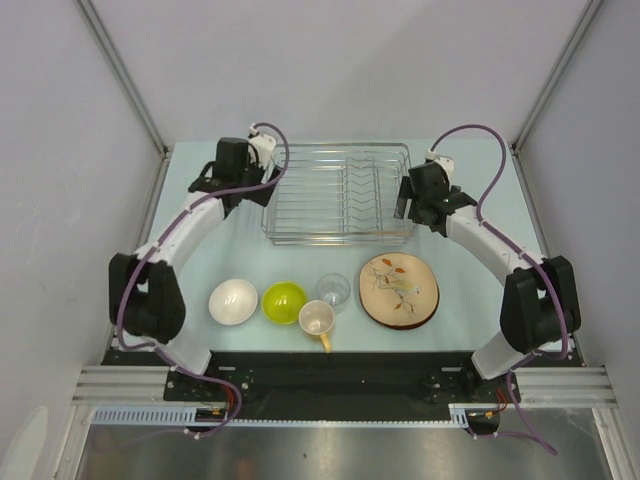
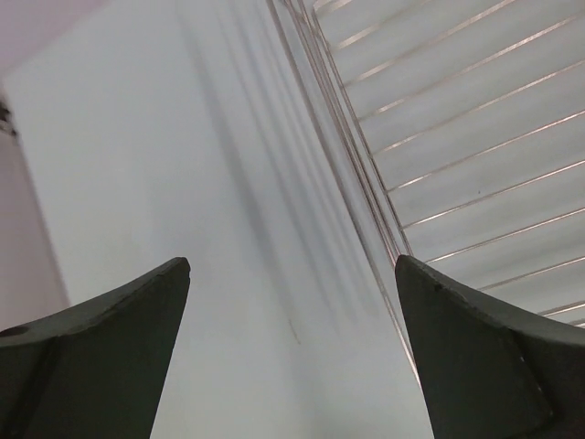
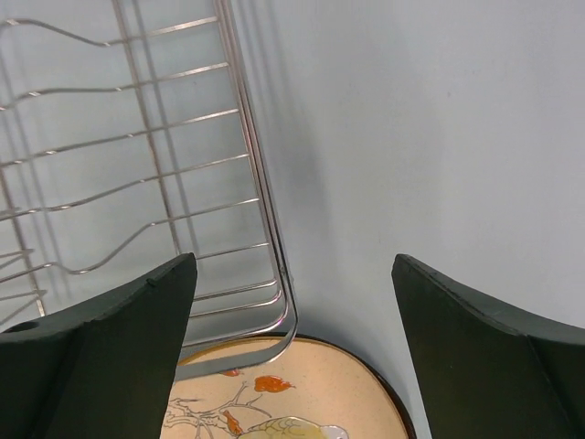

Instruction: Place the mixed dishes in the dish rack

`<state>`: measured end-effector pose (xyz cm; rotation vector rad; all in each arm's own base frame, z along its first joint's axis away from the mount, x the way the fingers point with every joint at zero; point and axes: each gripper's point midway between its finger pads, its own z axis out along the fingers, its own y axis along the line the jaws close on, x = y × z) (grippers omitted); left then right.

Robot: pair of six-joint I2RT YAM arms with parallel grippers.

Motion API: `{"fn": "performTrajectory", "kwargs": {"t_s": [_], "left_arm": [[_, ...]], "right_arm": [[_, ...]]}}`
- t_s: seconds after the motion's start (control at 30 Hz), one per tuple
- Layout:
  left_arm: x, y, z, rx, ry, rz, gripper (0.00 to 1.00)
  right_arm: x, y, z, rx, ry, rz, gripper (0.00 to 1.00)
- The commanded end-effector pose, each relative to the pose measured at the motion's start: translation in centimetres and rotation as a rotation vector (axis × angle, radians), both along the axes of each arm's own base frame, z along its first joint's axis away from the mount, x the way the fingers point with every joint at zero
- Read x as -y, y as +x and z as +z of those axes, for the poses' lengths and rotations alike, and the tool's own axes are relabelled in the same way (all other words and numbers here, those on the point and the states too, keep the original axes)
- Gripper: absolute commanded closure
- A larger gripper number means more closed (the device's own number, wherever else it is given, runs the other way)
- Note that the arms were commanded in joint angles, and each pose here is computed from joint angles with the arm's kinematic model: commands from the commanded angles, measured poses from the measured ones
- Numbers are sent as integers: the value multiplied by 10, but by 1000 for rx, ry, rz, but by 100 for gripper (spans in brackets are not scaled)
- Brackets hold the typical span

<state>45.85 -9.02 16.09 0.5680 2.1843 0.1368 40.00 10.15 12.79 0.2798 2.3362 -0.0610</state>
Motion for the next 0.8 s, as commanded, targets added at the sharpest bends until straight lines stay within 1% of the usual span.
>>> {"fn": "performTrajectory", "kwargs": {"t_s": [0.0,0.03,0.07,0.1,0.13,0.2,0.23,0.3,0.33,0.4,0.43,0.5,0.53,0.77], "left_arm": [[-14,-25,109,197,27,-28,0],[-16,-32,115,199,40,-38,0],[-20,-45,112,160,55,-46,0],[-20,-63,119,157,51,-70,0],[-22,-76,115,129,69,-97,0],[-29,-112,92,26,97,-135,0],[-29,-133,98,40,107,-193,0],[-37,-171,67,-69,173,-270,0],[-36,-196,64,-90,170,-321,0],[-37,-221,52,-140,208,-384,0],[-40,-236,45,-190,227,-420,0],[-42,-252,45,-214,238,-454,0],[-44,-263,40,-255,233,-467,0],[-37,-294,24,-356,159,-504,0]], "right_arm": [[2,6,43,128,14,1,6],[3,6,44,131,10,-8,6],[4,4,44,128,7,-6,6],[3,4,46,130,12,-8,6],[5,3,47,131,11,-15,6],[5,2,46,127,8,-15,6],[6,1,47,128,9,-20,6],[6,1,47,128,7,-18,6],[6,0,47,125,5,-19,6],[6,0,47,125,5,-19,6],[6,1,47,126,7,-18,6],[5,0,47,127,6,-18,6],[5,0,47,125,6,-19,6],[7,-2,43,111,-3,-24,6]]}}
